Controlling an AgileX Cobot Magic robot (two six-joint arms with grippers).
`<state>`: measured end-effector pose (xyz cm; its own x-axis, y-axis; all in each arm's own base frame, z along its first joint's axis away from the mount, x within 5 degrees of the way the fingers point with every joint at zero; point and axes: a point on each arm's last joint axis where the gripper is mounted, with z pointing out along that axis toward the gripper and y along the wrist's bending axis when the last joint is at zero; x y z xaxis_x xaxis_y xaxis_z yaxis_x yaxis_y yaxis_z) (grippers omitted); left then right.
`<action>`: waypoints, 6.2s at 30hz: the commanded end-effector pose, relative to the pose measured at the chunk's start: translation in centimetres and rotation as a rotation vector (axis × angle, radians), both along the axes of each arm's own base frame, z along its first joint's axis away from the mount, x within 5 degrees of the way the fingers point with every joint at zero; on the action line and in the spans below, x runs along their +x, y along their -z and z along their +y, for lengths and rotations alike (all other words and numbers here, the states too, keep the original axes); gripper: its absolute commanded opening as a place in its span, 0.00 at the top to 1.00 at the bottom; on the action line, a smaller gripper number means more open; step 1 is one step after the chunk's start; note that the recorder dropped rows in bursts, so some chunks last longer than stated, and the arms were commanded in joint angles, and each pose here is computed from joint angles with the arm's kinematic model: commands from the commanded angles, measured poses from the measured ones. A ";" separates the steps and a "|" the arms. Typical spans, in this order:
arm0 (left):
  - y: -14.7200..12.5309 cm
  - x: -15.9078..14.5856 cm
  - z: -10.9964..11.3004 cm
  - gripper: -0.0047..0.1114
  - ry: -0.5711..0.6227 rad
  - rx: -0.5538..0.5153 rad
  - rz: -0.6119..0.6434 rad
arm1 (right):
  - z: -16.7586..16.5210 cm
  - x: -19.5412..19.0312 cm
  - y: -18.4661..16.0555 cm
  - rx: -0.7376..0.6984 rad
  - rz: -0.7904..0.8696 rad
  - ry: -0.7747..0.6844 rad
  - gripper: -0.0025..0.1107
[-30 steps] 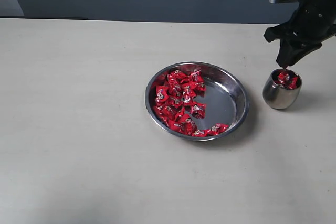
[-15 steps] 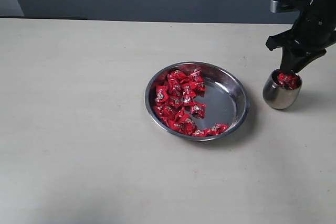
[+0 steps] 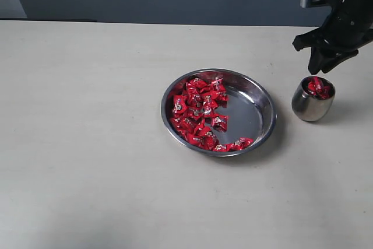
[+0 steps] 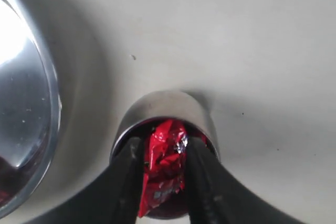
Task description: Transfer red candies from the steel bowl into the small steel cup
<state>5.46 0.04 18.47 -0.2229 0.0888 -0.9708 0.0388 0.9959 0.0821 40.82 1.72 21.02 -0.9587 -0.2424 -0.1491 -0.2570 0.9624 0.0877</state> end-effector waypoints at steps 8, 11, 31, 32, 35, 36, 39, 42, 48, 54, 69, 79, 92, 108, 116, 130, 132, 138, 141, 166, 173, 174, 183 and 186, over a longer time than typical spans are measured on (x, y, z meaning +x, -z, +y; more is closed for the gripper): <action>-0.1 0.0 -0.1 0.96 0.010 -0.006 -0.009 | 1.6 0.5 -0.7 0.201 -0.078 -0.007 0.73; -0.1 0.0 -0.1 0.96 0.010 -0.006 -0.009 | 2.6 0.5 -1.0 0.302 -0.089 -0.038 0.73; -0.1 0.0 -0.1 0.96 0.010 -0.006 -0.009 | 14.7 -2.4 -0.6 0.271 -0.084 -0.448 0.73; -0.1 0.0 -0.1 0.96 0.010 -0.006 -0.009 | 15.1 -2.6 -0.3 0.266 -0.077 -0.461 0.73; -0.1 0.0 -0.1 0.96 0.010 -0.006 -0.009 | 16.0 -2.8 0.8 0.225 -0.054 -0.505 0.67; -0.1 0.0 -0.1 0.96 0.010 -0.006 -0.009 | 16.4 -2.9 1.5 0.213 -0.032 -0.520 0.64; -0.1 0.0 -0.1 0.96 0.010 -0.006 -0.009 | 17.0 -3.4 3.2 0.185 0.044 -0.559 0.60; -0.1 0.0 -0.1 0.96 0.010 -0.006 -0.009 | 17.3 -3.5 4.7 0.174 0.096 -0.572 0.60; -0.1 0.0 -0.1 0.96 0.010 -0.006 -0.009 | 16.7 -3.1 6.7 0.090 0.131 -0.557 0.61; -0.1 0.0 -0.1 0.96 0.010 -0.006 -0.009 | 16.5 -2.8 7.3 0.050 0.123 -0.530 0.61; -0.1 0.0 -0.1 0.96 0.010 -0.006 -0.009 | 16.8 -2.5 8.5 0.071 0.122 -0.504 0.61; -0.1 0.0 -0.1 0.96 0.010 -0.006 -0.009 | 16.8 -2.6 8.7 0.072 0.135 -0.504 0.86; -0.1 0.0 -0.1 0.96 0.010 -0.006 -0.009 | 16.7 -2.7 8.5 0.065 0.135 -0.509 0.98; -0.1 0.0 -0.1 0.96 0.010 -0.006 -0.009 | 15.3 -2.7 7.4 -0.083 0.143 -0.487 0.98; -0.1 0.0 -0.1 0.96 0.010 -0.006 -0.009 | 15.2 -2.8 7.4 -0.086 0.164 -0.491 0.60; -0.1 0.0 -0.1 0.96 0.010 -0.006 -0.009 | 16.1 -2.8 7.3 -0.016 0.132 -0.463 0.58; -0.1 0.0 -0.1 0.96 0.010 -0.006 -0.009 | 16.1 -2.8 7.3 -0.016 0.132 -0.463 0.58; -0.1 0.0 -0.1 0.96 0.010 -0.006 -0.009 | 16.1 -2.8 7.4 -0.017 0.133 -0.462 0.74; -0.1 0.0 -0.1 0.96 0.010 -0.006 -0.009 | 16.1 -2.8 7.4 -0.018 0.137 -0.463 0.76; -0.1 0.0 -0.1 0.96 0.010 -0.006 -0.009 | 18.0 -2.3 7.2 0.173 0.027 -0.505 0.61; -0.1 0.0 -0.1 0.96 0.010 -0.006 -0.009 | 18.2 -2.0 8.1 0.188 0.019 -0.483 0.61; -0.1 0.0 -0.1 0.96 0.010 -0.006 -0.009 | 18.2 -2.0 8.1 0.190 0.019 -0.481 0.61; -0.1 0.0 -0.1 0.96 0.010 -0.006 -0.009 | 18.3 -1.8 8.1 0.192 -0.001 -0.474 0.61; -0.1 0.0 -0.1 0.96 0.010 -0.006 -0.009 | 18.3 -1.9 8.1 0.192 0.007 -0.476 0.66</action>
<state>5.46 0.04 18.47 -0.2229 0.0888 -0.9708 0.0388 0.9959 0.0821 38.95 20.06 12.90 -0.7491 -0.6218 -0.2283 -0.6624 0.7056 0.2518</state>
